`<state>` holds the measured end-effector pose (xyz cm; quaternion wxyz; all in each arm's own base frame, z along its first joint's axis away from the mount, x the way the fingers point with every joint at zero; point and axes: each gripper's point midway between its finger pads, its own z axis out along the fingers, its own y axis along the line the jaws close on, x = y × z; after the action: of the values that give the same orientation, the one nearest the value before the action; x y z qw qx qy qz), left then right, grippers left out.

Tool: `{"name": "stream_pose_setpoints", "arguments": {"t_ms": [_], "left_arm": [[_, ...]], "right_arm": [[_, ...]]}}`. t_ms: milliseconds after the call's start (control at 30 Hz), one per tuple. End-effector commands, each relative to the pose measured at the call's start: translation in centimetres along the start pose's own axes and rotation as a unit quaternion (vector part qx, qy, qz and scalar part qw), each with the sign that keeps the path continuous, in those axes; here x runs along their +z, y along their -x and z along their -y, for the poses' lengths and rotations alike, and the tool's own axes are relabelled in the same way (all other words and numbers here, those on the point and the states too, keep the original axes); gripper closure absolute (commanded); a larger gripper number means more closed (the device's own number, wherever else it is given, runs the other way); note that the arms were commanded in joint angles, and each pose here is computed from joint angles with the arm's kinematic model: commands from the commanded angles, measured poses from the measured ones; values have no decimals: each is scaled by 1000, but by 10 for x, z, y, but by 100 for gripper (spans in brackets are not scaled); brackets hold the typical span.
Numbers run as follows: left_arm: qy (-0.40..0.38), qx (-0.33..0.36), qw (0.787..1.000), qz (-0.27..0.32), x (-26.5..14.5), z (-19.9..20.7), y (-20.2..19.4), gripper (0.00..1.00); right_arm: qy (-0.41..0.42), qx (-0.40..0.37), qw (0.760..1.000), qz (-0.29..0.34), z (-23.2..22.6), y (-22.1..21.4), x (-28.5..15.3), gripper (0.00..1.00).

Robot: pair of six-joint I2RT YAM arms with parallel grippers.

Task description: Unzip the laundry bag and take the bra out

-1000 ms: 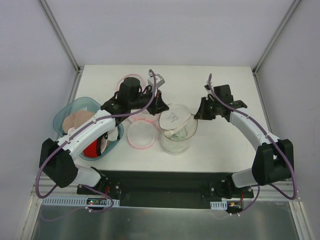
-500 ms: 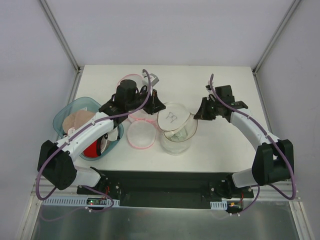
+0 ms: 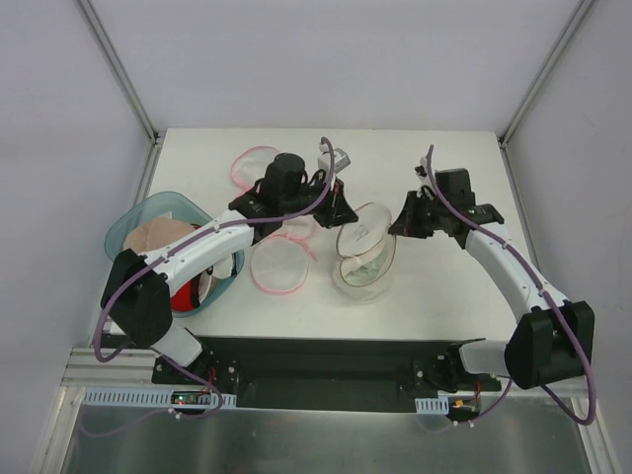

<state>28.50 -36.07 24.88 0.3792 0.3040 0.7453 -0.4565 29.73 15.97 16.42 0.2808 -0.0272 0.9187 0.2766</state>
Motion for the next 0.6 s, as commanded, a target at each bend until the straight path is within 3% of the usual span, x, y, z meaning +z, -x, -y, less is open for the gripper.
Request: {"name": "stream_pose_setpoints", "arguments": {"t_ms": [0, 167, 267, 367, 433, 567], "left_arm": [[-13, 29, 999, 9, 6, 12, 11, 100], [38, 45, 998, 13, 8, -5, 23, 100], [54, 45, 997, 9, 10, -13, 23, 100], [70, 40, 997, 12, 9, -16, 26, 100], [90, 35, 995, 8, 6, -22, 25, 100], [114, 26, 993, 19, -3, -24, 31, 100]], "right_arm": [[15, 6, 1000, 14, -13, 5, -12, 99], [74, -21, 997, -13, -36, -10, -12, 87], [24, -32, 999, -23, -22, -11, -17, 78], [-78, -6, 997, 24, 14, 6, -32, 48], [-104, -1, 992, 75, 16, 22, -52, 47], [-74, -32, 985, 152, -17, 42, -83, 51]]}}
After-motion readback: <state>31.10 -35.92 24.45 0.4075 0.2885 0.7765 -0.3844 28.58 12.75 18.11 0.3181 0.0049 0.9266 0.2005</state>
